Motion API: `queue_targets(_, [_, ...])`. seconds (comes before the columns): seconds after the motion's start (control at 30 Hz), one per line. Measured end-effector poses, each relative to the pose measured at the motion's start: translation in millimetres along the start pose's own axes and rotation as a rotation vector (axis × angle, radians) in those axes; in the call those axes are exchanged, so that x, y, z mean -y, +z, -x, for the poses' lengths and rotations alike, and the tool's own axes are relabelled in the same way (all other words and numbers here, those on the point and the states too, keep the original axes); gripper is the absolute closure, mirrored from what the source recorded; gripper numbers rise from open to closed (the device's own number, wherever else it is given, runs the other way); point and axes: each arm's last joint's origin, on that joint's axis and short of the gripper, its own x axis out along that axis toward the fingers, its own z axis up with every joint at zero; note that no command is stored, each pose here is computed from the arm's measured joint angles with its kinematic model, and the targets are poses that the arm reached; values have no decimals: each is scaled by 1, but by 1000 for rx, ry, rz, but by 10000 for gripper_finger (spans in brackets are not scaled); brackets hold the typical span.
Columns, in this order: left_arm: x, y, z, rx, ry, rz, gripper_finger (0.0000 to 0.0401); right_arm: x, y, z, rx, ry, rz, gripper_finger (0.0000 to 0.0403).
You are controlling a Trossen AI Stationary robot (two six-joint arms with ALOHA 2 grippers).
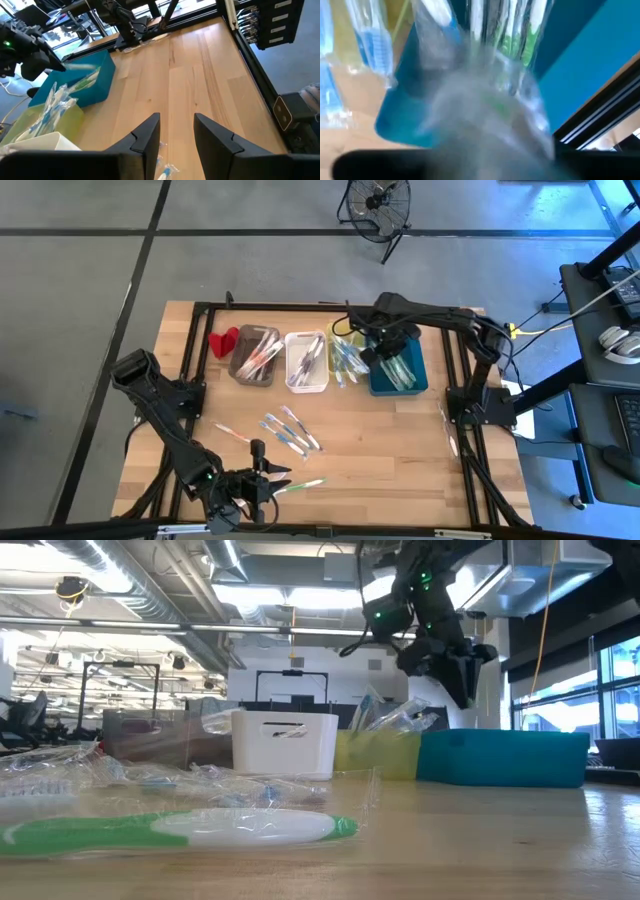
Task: Pick & Place Toothbrushes
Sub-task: Put the left green toothbrush into the blue bin, then put the left blue toothbrush into the yellow bin
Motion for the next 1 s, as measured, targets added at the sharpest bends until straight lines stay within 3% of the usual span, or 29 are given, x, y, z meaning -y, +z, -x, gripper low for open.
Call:
queue_targets(0.37, [2, -1, 0, -19, -53, 0, 286, -7, 13, -10, 56, -38, 55, 270])
queue_targets(0.53, [2, -1, 0, -24, -61, 8, 287, -5, 9, -10, 13, -52, 65, 235])
queue_targets(0.63, [1, -5, -2, -93, -130, 70, 286, -4, 5, -10, -35, -48, 68, 216])
queue_targets(0.7, [-2, -8, -6, -145, -158, 52, 286, -4, 1, -10, -57, -63, 74, 206])
queue_targets(0.83, [-13, -16, -13, -238, -124, -9, 286, -8, -5, -9, -84, -87, 93, 193])
queue_targets(1.0, [-29, -22, -24, -327, -53, -7, 286, -14, -17, 1, -54, -54, 115, 192])
